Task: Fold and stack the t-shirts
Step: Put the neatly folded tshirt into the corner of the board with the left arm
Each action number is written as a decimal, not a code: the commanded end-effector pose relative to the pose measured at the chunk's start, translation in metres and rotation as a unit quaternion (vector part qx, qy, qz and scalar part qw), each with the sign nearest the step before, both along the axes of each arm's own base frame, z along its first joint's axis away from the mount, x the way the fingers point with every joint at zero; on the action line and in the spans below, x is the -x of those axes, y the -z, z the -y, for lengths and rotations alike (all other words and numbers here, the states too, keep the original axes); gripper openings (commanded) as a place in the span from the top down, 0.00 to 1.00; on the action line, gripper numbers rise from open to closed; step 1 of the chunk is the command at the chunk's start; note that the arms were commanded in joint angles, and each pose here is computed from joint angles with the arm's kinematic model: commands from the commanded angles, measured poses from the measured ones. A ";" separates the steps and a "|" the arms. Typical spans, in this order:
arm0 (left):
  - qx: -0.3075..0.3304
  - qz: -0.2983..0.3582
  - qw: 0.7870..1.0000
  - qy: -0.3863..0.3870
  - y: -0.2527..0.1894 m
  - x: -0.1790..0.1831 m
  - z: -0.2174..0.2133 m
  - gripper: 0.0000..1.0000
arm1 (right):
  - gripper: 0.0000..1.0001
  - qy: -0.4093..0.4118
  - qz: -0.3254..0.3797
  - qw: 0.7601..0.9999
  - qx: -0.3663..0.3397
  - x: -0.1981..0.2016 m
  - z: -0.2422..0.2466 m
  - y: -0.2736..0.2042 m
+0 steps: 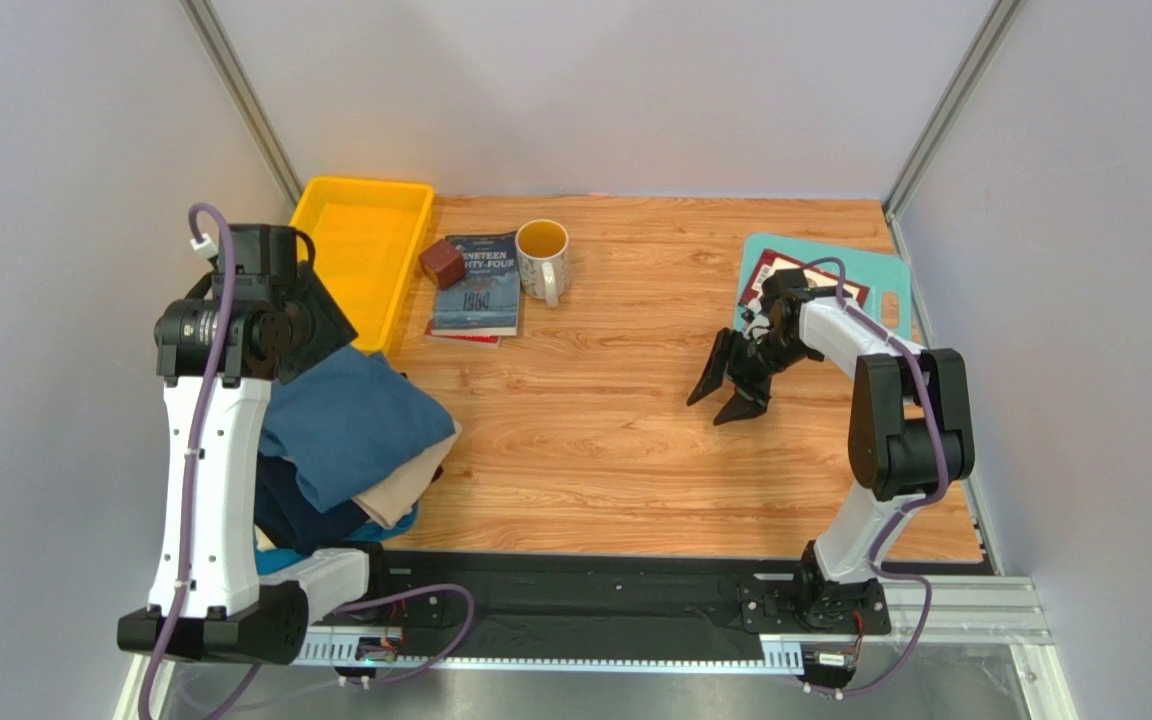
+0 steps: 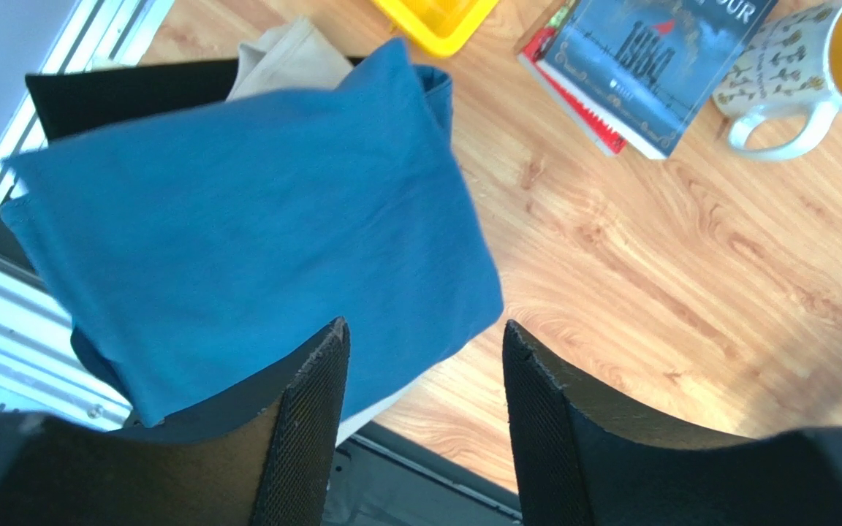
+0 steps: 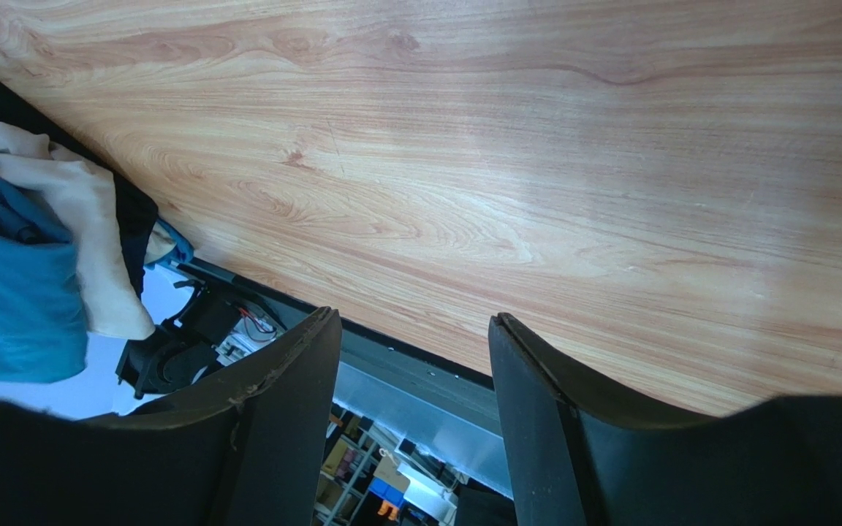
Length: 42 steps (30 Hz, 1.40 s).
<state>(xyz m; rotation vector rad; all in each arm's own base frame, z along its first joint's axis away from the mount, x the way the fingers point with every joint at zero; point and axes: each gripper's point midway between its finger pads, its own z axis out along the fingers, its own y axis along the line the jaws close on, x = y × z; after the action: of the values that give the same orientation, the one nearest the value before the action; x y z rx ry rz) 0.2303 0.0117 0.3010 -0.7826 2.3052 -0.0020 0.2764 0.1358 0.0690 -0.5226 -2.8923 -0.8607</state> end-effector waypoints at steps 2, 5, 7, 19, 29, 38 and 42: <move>-0.008 -0.117 0.993 0.016 0.001 0.054 -0.002 0.41 | 0.42 0.003 0.009 1.000 0.011 -0.007 0.007 -0.004; 0.009 -0.123 0.991 0.045 0.018 0.039 0.008 0.46 | 0.42 0.005 0.008 1.000 0.012 -0.010 0.008 -0.004; 0.033 -0.131 0.989 0.056 0.037 0.037 0.017 0.49 | 0.42 0.007 0.007 1.000 0.012 -0.012 0.009 -0.004; 0.046 -0.278 0.960 0.010 0.139 0.089 0.016 0.54 | 0.42 0.016 0.009 1.000 0.012 -0.017 0.011 -0.005; 0.064 -0.338 0.938 -0.044 0.147 0.128 0.014 0.49 | 0.43 0.017 0.006 1.000 0.007 -0.020 0.009 -0.005; 0.048 -0.325 0.941 -0.079 0.134 0.130 0.002 0.44 | 0.42 0.017 0.007 1.000 0.008 -0.020 0.010 -0.005; 0.091 -0.318 0.937 -0.113 0.140 0.134 0.007 0.44 | 0.43 0.020 0.013 1.000 0.008 -0.023 0.010 -0.009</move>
<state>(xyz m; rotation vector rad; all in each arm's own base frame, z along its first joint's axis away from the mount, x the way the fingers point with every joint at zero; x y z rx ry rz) 0.1705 0.0076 0.1569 -1.0647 2.6595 0.0736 0.2859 0.1264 0.0656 -0.5710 -2.8860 -0.8244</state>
